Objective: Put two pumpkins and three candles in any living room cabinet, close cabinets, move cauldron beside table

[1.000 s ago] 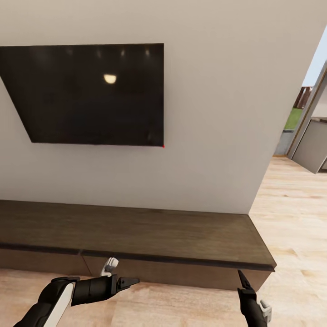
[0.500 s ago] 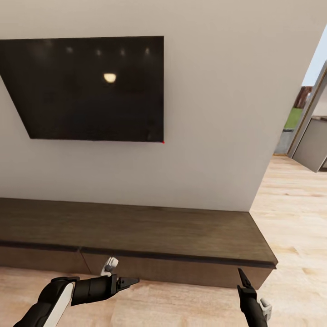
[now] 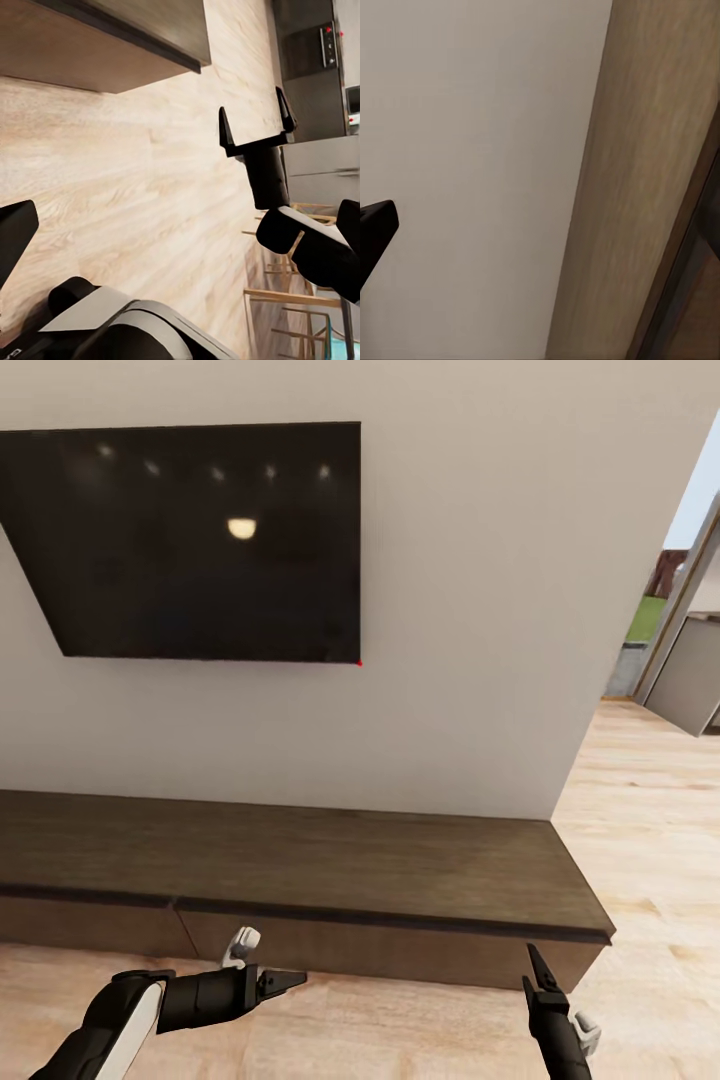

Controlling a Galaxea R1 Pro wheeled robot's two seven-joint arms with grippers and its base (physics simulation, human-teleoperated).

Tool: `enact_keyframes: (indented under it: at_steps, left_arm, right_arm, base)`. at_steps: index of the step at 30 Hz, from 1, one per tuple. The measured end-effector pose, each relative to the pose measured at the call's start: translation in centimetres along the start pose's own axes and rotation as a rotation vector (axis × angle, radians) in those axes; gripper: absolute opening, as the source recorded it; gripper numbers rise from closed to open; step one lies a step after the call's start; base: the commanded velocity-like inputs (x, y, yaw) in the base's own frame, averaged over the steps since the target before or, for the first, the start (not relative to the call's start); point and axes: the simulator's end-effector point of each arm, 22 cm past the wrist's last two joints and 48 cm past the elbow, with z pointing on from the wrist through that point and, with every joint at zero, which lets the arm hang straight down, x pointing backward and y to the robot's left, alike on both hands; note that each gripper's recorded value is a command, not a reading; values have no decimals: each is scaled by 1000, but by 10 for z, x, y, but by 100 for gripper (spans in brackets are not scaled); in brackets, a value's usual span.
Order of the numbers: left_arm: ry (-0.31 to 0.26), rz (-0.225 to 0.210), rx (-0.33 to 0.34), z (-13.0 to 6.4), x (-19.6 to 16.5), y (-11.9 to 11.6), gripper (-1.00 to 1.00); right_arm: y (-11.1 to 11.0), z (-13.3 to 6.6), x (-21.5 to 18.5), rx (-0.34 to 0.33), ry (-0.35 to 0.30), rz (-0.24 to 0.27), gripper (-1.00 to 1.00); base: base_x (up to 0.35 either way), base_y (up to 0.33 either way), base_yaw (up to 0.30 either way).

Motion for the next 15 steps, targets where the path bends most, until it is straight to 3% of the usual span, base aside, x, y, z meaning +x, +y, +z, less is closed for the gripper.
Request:
enact_keyframes:
  at_steps: [15]
  left_arm:
    - [0, 0, 3, 11, 13, 24, 100]
  right_arm:
    - [-28, -1, 3, -6, -1, -1, 100]
  base:
    - [0, 0, 0]
